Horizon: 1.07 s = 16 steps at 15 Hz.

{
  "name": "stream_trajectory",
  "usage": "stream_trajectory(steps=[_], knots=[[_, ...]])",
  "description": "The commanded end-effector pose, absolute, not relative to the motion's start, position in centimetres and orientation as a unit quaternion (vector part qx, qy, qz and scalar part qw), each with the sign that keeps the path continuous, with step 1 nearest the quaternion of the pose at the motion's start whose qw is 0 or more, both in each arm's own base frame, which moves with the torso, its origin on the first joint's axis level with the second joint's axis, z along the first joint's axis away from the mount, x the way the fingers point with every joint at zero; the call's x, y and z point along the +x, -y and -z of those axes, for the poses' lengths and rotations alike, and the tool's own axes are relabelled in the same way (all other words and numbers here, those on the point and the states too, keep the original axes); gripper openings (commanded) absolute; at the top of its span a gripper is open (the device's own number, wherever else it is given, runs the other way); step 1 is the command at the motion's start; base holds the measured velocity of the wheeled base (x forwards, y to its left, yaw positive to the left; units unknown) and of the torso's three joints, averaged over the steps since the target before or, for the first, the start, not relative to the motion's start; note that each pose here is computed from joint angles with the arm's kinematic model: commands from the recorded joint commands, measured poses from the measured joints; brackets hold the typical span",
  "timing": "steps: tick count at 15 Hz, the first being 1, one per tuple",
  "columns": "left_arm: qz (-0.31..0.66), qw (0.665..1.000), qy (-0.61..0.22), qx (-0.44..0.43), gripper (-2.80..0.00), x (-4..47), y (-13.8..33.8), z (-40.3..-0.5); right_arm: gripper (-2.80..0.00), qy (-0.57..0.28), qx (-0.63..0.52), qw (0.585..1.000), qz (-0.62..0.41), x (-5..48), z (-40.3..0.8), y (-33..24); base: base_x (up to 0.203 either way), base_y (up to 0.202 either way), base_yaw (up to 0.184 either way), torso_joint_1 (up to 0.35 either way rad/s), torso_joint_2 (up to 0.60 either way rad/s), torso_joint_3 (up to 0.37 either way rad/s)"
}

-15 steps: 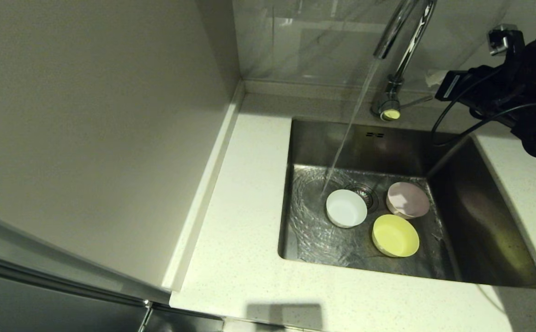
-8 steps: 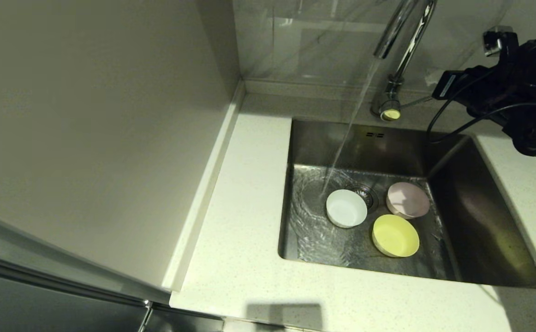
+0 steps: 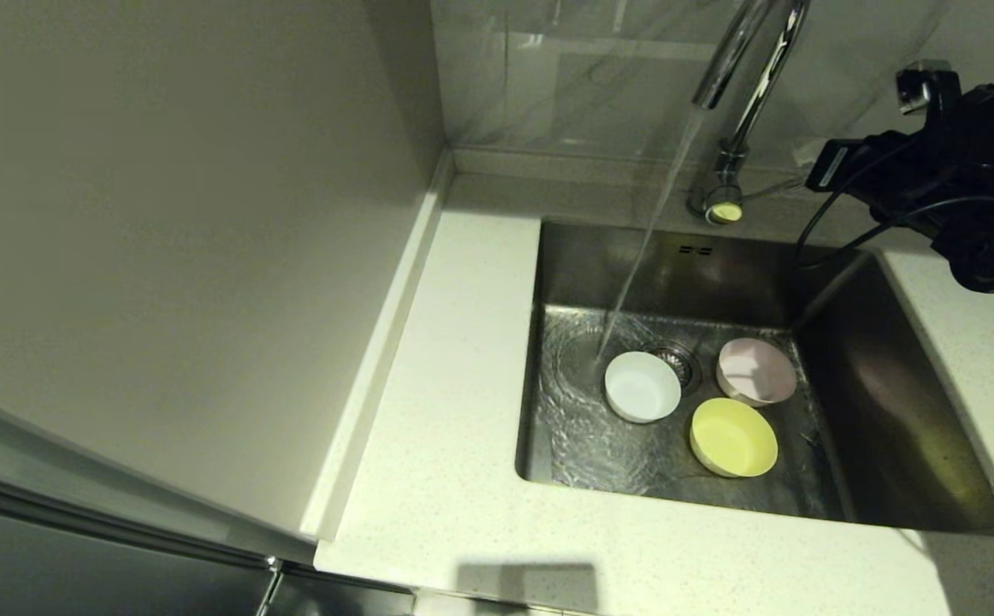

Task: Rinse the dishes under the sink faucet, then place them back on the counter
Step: Turn off the faucet

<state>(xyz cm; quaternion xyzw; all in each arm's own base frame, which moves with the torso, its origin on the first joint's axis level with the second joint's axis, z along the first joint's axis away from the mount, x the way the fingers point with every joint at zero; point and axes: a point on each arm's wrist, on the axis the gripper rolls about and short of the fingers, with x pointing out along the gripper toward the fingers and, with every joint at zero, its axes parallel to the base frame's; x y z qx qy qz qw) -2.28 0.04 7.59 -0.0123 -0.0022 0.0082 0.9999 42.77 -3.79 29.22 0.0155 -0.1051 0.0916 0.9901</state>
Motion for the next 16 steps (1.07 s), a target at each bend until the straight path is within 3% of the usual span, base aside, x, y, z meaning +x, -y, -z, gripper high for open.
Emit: stream_trajectory(steps=[1, 8, 16], knots=[[-0.008, 1.000, 0.003, -0.012, -2.80, -2.3, 0.0, -7.6, -2.80, 0.098, 0.015, 0.991, -0.087, 42.3, -29.0, 4.3, 0.000, 0.000, 0.000, 0.000, 0.00, 0.000], [-0.008, 1.000, 0.003, -0.012, -2.80, -2.3, 0.0, -7.6, -2.80, 0.054, 0.022, 0.993, -0.106, 39.7, -28.4, 4.4, 0.000, 0.000, 0.000, 0.000, 0.00, 0.000], [-0.008, 1.000, 0.003, -0.012, -2.80, -2.3, 0.0, -7.6, -2.80, 0.040, 0.025, 0.993, -0.106, 40.3, -27.3, 4.5, 0.000, 0.000, 0.000, 0.000, 0.00, 0.000]])
